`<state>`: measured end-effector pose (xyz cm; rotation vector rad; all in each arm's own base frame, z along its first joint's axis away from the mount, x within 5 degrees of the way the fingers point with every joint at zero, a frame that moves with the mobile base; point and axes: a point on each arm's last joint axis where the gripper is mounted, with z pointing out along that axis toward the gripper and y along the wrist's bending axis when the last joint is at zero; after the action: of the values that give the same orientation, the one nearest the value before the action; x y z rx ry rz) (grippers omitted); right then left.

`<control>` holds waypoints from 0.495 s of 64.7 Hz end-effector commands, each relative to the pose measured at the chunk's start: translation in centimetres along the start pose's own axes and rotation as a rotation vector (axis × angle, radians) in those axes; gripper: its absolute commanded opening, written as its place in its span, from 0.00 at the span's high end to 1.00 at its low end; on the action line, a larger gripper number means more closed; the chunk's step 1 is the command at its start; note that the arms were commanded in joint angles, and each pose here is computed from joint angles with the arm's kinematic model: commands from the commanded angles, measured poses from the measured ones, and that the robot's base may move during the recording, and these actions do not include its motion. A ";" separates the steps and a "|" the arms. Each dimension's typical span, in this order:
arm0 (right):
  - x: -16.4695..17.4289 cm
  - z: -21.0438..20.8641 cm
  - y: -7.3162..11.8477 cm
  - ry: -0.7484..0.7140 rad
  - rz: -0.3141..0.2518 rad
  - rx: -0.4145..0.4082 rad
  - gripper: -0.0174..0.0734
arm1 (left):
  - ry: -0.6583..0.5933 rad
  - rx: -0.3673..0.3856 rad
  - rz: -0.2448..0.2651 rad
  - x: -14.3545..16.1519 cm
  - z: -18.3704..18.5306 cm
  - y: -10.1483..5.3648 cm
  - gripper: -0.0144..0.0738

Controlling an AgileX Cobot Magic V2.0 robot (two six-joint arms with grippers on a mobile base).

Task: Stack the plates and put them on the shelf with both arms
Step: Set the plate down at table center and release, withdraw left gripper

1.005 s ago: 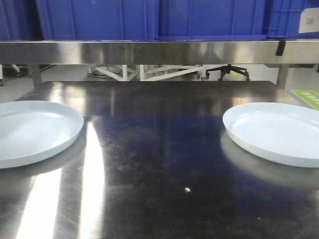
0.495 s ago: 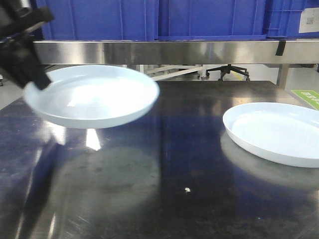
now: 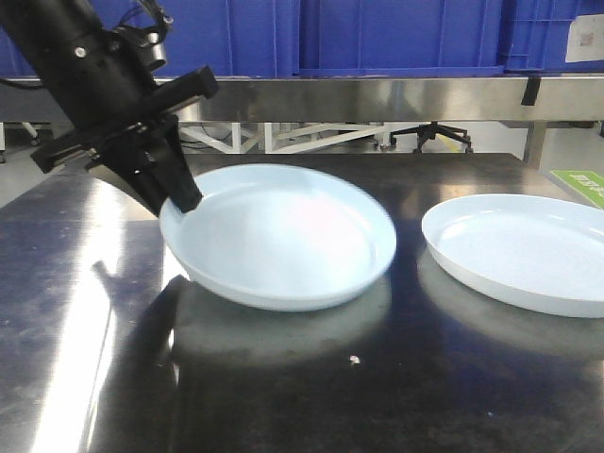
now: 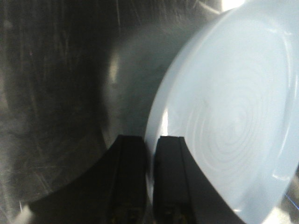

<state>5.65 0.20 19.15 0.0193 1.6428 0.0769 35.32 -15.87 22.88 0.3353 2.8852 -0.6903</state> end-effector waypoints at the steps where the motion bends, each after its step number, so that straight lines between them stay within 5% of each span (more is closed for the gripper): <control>1: -0.8 -0.2 0.1 -0.104 -0.005 -0.004 0.76 | -0.069 0.047 0.016 -0.4 -2.2 -1.8 0.55; 11: -0.8 -0.2 0.1 -0.104 -0.005 -0.004 0.76 | -0.069 0.031 0.049 0.0 -2.8 -2.3 0.33; 32: -0.8 -0.2 0.1 -0.104 -0.005 -0.004 0.76 | -0.168 -0.119 0.247 2.8 -6.7 -4.3 0.53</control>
<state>5.65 0.20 19.15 0.0193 1.6428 0.0769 32.30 -16.34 26.44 0.5480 2.8009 -0.5237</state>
